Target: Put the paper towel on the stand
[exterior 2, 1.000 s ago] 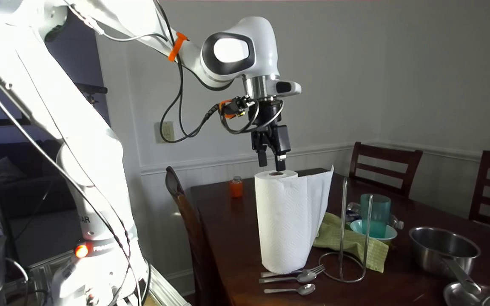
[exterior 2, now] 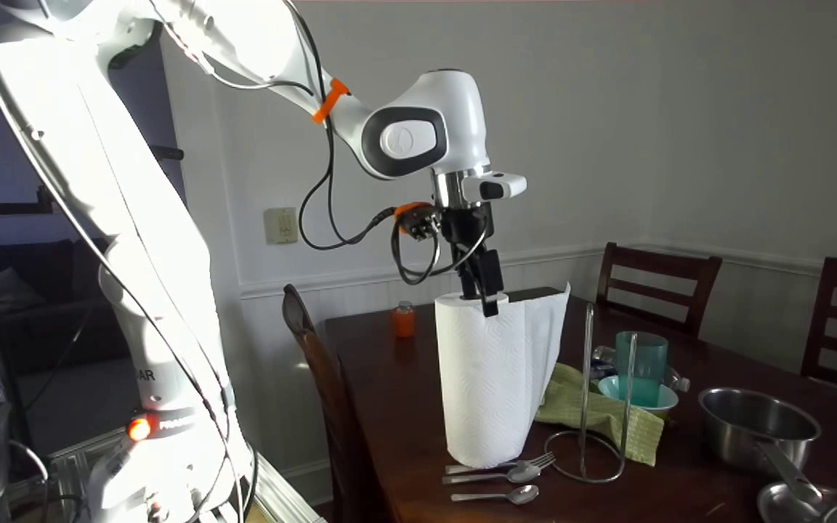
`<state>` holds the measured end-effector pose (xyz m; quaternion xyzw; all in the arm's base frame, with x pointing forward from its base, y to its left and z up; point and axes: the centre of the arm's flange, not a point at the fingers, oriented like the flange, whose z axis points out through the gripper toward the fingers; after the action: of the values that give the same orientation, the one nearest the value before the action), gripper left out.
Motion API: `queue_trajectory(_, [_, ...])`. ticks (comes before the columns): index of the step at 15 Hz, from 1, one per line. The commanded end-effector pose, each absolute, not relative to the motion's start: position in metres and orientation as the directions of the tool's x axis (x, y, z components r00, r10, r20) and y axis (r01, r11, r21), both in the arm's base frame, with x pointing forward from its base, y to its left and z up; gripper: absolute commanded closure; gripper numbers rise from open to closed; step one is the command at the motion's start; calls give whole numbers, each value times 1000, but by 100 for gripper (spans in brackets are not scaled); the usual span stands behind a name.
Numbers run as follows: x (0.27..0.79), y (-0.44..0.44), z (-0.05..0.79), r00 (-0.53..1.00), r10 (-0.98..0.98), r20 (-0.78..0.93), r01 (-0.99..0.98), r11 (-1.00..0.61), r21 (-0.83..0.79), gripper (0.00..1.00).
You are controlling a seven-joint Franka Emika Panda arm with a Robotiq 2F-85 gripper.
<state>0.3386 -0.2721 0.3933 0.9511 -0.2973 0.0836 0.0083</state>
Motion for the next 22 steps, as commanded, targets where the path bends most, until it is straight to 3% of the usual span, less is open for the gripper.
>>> queue_trajectory(1, [345, -271, 385, 789, -587, 181, -585, -808, -70, 0])
queue_trajectory(3, [346, -271, 384, 786, -590, 182, -588, -806, -71, 26])
queue_trajectory(13, [354, -267, 407, 797, -577, 179, -566, -816, -115, 96])
queue_trajectory(22, [364, -266, 553, 827, -492, 271, -497, -866, -58, 96])
